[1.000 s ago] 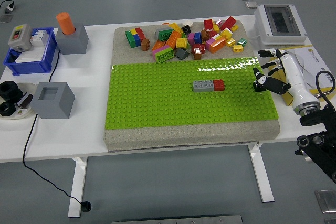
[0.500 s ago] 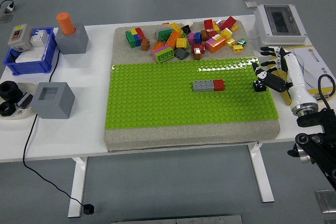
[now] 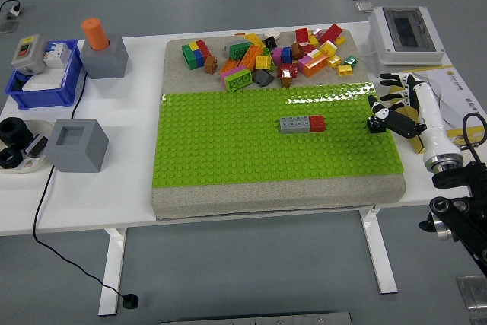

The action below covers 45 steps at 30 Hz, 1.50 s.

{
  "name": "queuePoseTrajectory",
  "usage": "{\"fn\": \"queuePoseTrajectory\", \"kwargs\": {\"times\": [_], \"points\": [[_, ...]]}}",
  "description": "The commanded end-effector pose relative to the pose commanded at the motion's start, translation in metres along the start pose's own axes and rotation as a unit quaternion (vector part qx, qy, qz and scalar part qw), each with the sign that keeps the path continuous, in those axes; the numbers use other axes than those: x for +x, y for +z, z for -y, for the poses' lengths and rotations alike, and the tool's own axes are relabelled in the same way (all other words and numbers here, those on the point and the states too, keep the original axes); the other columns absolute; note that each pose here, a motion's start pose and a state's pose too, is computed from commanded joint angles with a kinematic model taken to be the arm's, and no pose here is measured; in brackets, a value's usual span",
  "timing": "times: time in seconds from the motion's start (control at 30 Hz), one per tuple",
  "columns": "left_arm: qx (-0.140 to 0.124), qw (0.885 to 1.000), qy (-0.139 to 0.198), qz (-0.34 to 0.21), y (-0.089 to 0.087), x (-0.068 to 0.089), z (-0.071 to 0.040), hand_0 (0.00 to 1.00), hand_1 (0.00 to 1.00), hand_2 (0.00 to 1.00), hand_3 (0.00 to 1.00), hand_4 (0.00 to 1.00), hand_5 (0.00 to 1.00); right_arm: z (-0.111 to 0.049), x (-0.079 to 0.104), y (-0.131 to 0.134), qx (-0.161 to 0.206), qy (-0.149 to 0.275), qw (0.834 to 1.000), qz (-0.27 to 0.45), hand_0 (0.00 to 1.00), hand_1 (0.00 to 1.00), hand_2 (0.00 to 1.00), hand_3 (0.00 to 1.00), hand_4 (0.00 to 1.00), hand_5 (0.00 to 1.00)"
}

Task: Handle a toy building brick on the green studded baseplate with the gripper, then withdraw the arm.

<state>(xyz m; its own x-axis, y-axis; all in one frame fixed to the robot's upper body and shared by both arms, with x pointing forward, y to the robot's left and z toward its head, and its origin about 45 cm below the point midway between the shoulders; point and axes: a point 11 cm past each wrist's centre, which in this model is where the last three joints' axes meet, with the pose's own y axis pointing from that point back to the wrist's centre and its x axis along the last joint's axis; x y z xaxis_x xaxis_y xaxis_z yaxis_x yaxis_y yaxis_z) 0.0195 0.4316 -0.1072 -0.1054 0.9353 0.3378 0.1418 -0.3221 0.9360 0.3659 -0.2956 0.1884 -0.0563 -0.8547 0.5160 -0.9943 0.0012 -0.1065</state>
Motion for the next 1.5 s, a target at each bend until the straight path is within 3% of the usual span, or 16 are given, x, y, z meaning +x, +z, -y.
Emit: {"fn": "queuePoseTrajectory", "kwargs": {"times": [0.17,0.23,0.5,1.03,1.2,1.23,1.5], "points": [[0.000,1.000,0.000,0.000,0.000,0.000,0.000,0.772,0.756,0.699,0.580,0.996,0.800,0.008,0.006,-0.004,0.011,-0.010,0.998,-0.062,0.454,0.576,0.710,0.675,0.729,0.241],[0.000,1.000,0.000,0.001,0.000,0.000,0.000,0.773,0.756,0.699,0.580,0.997,0.804,0.013,0.011,-0.003,0.012,-0.018,0.995,-0.100,0.508,0.626,0.743,0.677,0.728,0.241],[-0.001,1.000,0.002,0.000,0.001,0.001,0.000,0.773,0.756,0.700,0.580,0.997,0.805,0.028,0.017,-0.009,0.029,-0.050,0.972,-0.227,0.527,0.649,0.757,0.683,0.729,0.236],[0.000,1.000,0.002,-0.001,0.001,0.000,0.000,0.773,0.757,0.700,0.582,0.997,0.805,0.025,0.013,-0.008,0.040,-0.046,0.970,-0.237,0.522,0.647,0.754,0.682,0.728,0.216],[0.000,1.000,0.002,-0.001,0.001,0.001,0.000,0.773,0.757,0.700,0.582,0.997,0.805,0.031,0.013,-0.003,0.015,-0.077,0.954,-0.290,0.522,0.647,0.754,0.682,0.728,0.216],[0.000,1.000,0.003,-0.001,0.001,0.001,0.000,0.773,0.757,0.700,0.582,0.997,0.806,0.031,0.013,-0.002,0.010,-0.082,0.951,-0.299,0.601,0.709,0.813,0.703,0.728,0.201],[0.000,1.000,0.004,-0.001,0.001,0.003,0.000,0.774,0.757,0.700,0.583,0.996,0.807,0.039,0.018,-0.008,-0.011,-0.108,0.919,-0.378,0.644,0.741,0.833,0.718,0.728,0.198]]}}
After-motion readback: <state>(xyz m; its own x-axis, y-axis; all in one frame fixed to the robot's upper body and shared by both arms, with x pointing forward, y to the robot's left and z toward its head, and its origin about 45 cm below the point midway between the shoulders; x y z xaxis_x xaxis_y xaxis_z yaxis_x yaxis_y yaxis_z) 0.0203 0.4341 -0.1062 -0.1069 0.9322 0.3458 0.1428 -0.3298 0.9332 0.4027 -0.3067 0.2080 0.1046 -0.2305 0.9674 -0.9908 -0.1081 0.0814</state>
